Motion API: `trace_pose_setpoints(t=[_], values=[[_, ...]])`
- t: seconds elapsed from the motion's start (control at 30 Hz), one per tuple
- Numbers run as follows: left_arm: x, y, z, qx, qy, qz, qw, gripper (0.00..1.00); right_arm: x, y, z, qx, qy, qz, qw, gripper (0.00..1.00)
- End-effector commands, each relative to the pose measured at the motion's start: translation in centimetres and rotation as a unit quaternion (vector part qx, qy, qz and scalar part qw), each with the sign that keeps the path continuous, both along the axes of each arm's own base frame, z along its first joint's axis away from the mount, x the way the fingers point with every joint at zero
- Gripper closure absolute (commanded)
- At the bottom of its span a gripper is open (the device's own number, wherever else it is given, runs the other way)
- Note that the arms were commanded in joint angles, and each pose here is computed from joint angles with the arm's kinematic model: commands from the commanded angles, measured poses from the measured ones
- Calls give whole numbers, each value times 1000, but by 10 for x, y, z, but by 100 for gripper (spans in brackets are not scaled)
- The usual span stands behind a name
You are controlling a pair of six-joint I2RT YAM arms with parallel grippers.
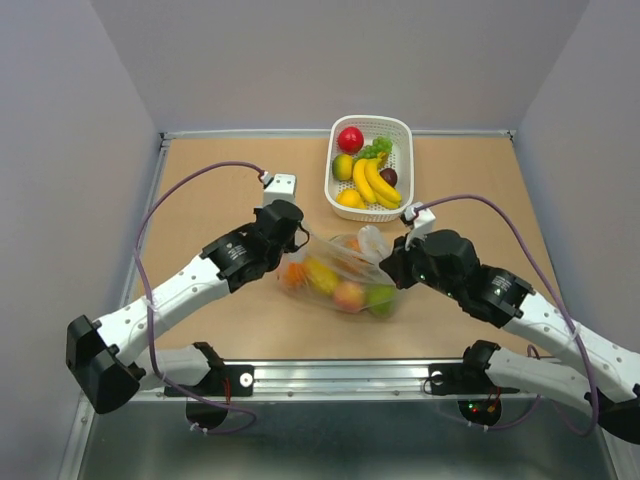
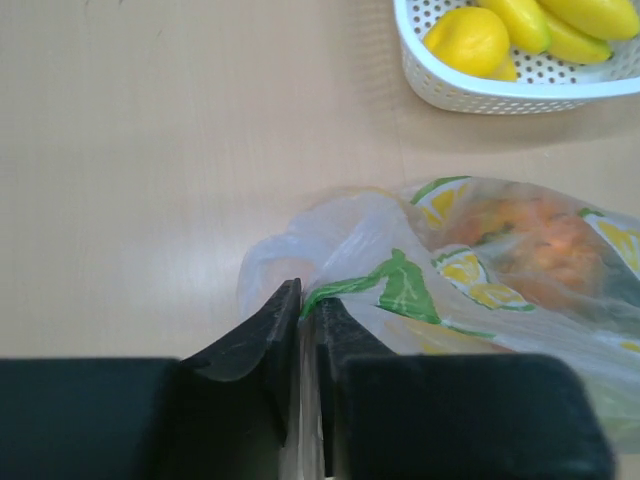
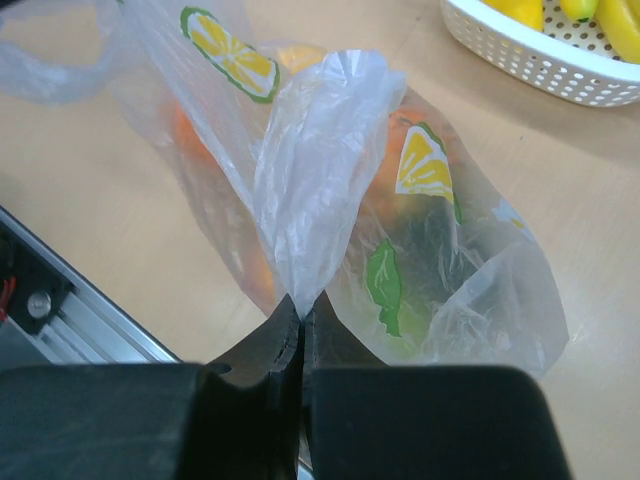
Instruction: Untie the knot of the plastic bag and take out the fruit
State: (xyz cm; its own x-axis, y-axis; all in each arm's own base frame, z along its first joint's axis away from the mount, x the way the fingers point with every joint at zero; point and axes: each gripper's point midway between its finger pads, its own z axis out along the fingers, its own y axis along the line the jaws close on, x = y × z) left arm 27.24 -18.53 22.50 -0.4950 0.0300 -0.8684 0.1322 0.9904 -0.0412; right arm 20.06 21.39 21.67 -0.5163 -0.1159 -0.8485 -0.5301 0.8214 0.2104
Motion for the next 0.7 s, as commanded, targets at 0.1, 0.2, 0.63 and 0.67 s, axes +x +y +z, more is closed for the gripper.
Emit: trace_pose_setpoints(t=[0.1,0.2,0.63,0.67], values=[[43,85,59,55,-73,156,983,95,9,-48,1,45,-18,-157,986,99],[52,105,97,34,-113,186,976,100,11,-73,9,93,-38,-227,969,99],[56,94,53,17,-102,101,989,100,-2,-108,55,176,-104,-257,945,35],[56,93,54,12,-104,96,990,100,-2,-102,64,165,-108,-237,951,30]])
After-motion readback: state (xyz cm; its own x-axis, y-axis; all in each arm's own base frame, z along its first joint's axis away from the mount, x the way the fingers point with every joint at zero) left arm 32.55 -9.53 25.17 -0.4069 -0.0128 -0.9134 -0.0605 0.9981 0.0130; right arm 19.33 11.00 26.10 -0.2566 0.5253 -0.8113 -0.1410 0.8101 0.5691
